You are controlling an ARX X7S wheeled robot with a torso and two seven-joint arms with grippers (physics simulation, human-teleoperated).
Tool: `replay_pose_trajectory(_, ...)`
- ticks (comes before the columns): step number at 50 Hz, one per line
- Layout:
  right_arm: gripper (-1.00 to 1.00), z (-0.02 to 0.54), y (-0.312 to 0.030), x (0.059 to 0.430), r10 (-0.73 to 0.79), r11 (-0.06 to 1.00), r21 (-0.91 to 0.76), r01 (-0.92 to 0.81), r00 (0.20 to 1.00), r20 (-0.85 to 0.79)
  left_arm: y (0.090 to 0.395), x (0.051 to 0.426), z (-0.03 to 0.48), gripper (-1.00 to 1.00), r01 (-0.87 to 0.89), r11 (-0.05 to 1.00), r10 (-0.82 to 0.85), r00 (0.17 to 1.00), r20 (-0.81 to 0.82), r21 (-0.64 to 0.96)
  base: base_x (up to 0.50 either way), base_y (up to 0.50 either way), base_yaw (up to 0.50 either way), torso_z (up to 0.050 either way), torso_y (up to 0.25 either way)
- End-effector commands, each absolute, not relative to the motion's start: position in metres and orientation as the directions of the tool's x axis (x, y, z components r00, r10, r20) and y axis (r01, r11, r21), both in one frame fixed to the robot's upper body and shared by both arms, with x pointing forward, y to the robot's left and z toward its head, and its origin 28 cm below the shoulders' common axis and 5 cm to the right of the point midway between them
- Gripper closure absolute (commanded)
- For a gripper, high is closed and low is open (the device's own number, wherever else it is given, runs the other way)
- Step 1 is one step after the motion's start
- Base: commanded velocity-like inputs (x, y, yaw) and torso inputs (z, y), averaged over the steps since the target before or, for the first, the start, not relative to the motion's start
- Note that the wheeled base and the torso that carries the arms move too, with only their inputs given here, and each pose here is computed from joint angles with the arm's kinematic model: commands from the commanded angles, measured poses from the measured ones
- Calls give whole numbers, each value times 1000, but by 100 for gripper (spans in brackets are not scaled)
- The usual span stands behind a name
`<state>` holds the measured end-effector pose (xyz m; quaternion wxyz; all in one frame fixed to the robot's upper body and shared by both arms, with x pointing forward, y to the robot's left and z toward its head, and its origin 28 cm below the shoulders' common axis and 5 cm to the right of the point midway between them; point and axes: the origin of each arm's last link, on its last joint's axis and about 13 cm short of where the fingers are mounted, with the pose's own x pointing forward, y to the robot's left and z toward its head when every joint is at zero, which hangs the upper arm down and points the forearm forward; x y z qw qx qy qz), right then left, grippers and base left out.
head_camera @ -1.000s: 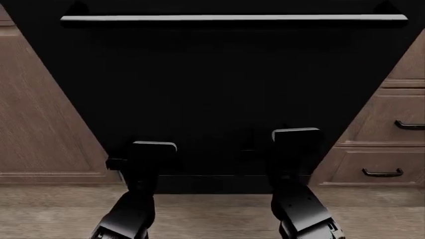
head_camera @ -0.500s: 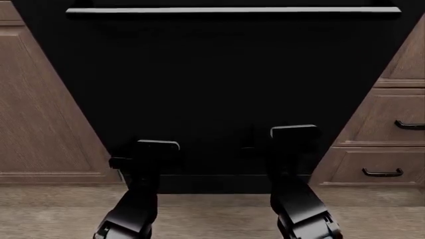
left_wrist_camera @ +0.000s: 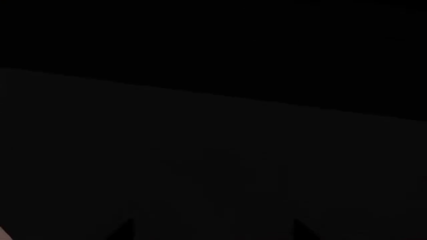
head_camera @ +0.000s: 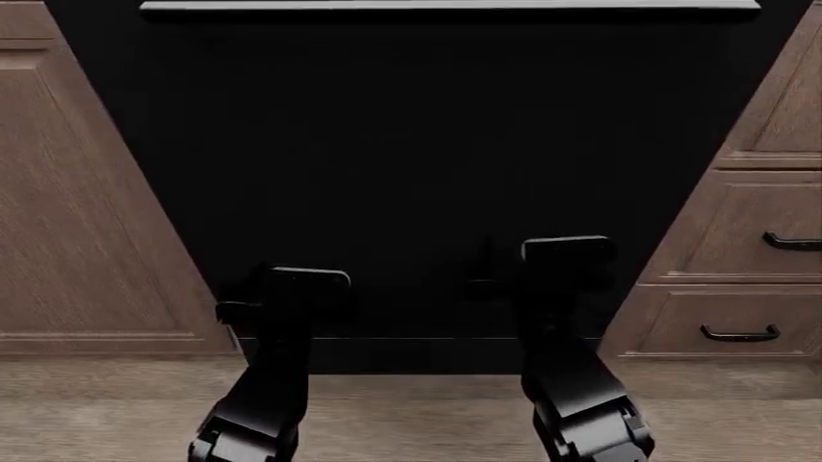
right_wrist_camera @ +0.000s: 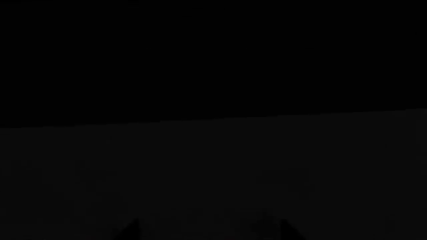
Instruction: Close the dishwasher door
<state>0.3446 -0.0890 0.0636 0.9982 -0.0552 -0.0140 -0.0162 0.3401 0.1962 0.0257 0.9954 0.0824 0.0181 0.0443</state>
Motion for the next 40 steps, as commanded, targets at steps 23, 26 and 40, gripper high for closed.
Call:
replay_pose_trajectory(23, -100, 64, -102, 357, -98, 988, -122, 95, 995, -20, 197, 352, 36, -100, -101, 978, 106, 994, -15, 180, 0, 0, 0, 0, -1)
replay_pose_trajectory(26, -100, 64, -102, 358, -99, 988, -124, 96, 995, -22, 196, 353, 36, -100, -100, 978, 104, 994, -17, 182, 0, 0, 0, -3, 0)
replay_pose_trajectory(40, -100, 65, -102, 362, -103, 987, -126, 99, 994, -24, 195, 355, 37, -100, -102, 978, 107, 994, -15, 184, 0, 0, 0, 0, -1)
